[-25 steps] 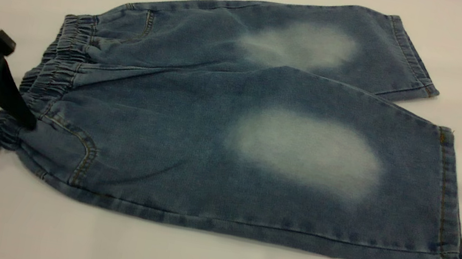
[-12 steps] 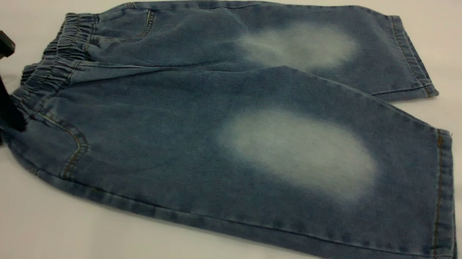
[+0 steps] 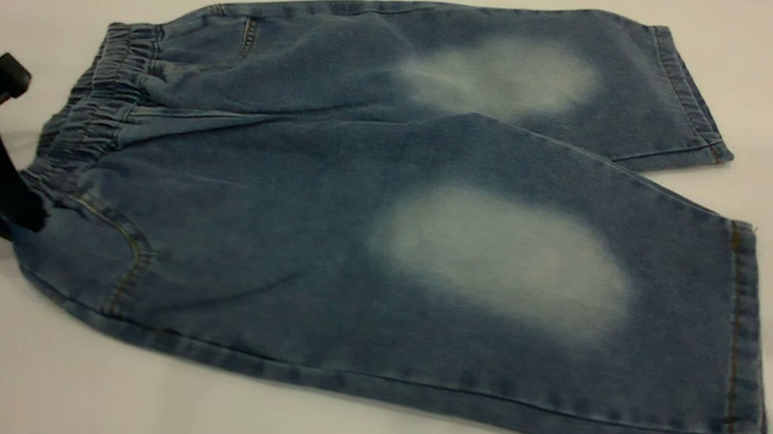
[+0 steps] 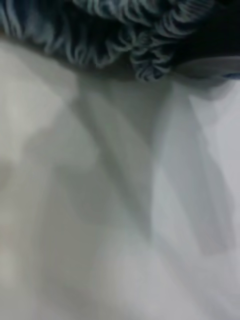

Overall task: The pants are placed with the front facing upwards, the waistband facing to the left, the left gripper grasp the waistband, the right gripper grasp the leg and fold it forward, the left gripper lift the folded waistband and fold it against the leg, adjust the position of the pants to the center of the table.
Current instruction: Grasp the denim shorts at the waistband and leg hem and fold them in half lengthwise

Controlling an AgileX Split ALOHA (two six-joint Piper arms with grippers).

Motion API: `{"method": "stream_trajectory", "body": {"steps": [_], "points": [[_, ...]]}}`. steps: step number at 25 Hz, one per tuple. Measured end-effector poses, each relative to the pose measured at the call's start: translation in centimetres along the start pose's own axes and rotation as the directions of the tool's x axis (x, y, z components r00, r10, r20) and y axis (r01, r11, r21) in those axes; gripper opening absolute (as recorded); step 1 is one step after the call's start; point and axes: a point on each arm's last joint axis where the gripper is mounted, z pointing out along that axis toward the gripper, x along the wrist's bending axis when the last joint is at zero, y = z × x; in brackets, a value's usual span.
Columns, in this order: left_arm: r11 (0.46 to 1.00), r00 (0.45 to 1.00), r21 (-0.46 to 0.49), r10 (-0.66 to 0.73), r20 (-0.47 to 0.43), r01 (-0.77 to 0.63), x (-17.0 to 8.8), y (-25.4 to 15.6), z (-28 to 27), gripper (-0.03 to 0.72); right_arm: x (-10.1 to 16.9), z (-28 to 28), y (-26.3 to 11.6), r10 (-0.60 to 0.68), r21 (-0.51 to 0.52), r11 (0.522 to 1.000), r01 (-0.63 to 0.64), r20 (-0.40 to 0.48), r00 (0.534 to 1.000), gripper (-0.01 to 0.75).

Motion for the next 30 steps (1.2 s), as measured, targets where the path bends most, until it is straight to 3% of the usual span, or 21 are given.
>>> {"method": "stream_trajectory", "body": {"steps": [3, 8, 18, 30], "points": [[1.000, 0.999, 0.000, 0.022, 0.040, -0.022, -0.8, -0.1, 0.2, 0.087, -0.9, 1.5, -0.6, 0.046, 0.071, 0.996, -0.047, 0.020, 0.999, 0.492], [0.999, 0.993, 0.000, 0.040, 0.113, -0.041, -1.6, -0.2, 0.0, 0.087, -1.7, 3.2, -0.3, 0.096, 0.101, 0.990, -0.100, 0.045, 0.994, 0.492], [0.989, 0.983, -0.094, 0.128, 0.131, -0.116, -3.7, -0.3, -3.2, 0.087, -3.8, 7.0, -0.5, 0.125, 0.199, 0.970, -0.143, 0.098, 0.987, 0.468], [0.982, 0.979, -0.130, 0.151, 0.134, -0.134, -4.3, -0.4, -4.2, 0.087, -5.3, 10.6, -1.1, 0.147, 0.263, 0.951, -0.162, 0.076, 0.986, 0.466]]}}
